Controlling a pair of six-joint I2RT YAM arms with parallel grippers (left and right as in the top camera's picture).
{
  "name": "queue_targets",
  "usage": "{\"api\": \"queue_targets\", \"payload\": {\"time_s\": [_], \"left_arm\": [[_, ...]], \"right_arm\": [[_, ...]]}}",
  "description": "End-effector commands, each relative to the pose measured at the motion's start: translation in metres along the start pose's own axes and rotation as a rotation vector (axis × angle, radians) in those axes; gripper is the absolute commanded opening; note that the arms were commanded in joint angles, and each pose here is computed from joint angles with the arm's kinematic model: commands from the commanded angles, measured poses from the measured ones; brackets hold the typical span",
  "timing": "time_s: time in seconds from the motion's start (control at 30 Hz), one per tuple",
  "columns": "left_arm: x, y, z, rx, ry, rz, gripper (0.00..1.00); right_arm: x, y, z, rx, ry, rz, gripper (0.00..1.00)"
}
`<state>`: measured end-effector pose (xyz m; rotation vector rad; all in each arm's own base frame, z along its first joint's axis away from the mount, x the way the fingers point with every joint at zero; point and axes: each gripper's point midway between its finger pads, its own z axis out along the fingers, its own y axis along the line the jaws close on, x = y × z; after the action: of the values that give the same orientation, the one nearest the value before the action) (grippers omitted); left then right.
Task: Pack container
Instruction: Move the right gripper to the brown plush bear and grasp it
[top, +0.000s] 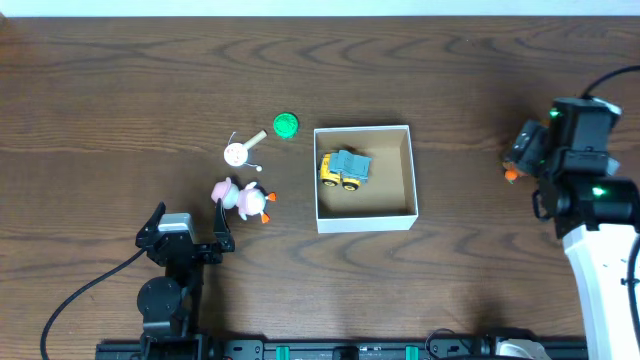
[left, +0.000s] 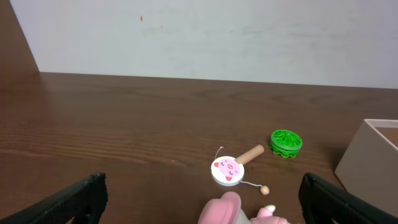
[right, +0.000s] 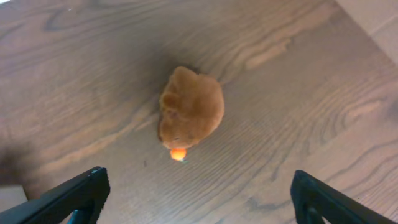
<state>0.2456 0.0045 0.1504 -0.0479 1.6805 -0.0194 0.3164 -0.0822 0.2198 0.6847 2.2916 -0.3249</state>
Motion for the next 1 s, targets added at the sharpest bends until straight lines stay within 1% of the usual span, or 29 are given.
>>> {"api": "queue_targets", "payload": {"time_s": [0.0,0.13,0.23,0.3,0.4,0.47,0.7,0.97], "left_arm": [[0.016,-0.001,0.001,0.005,0.054,-0.001,0.98],[0.016,-0.001,0.001,0.005,0.054,-0.001,0.98],[0.016,-0.001,0.001,0.005,0.054,-0.001,0.98],[0.016,-0.001,0.001,0.005,0.054,-0.001,0.98],[0.016,-0.001,0.001,0.005,0.054,-0.001,0.98],[0.016,-0.001,0.001,0.005,0.054,-0.001,0.98],[0.016,-0.001,0.001,0.005,0.054,-0.001,0.98],[0.016,-0.001,0.001,0.005,0.054,-0.001,0.98]], "right_arm": [[-0.003,-0.006,0.005,-0.004,0.015,0.085,0.98],[-0.005,-0.005,0.005,-0.011,0.013,0.122,0.99],[-0.002,-0.006,0.006,-0.005,0.024,0.196,0.99],[0.002,-0.006,0.009,0.005,0.041,0.253,0.96],[0.010,-0.005,0.019,0.031,0.079,0.353,0.95],[0.014,-0.003,0.028,0.045,0.100,0.385,0.95],[0.031,0.007,0.070,0.098,0.180,0.357,0.99],[0.048,0.011,0.108,0.146,0.237,0.338,0.99]]}}
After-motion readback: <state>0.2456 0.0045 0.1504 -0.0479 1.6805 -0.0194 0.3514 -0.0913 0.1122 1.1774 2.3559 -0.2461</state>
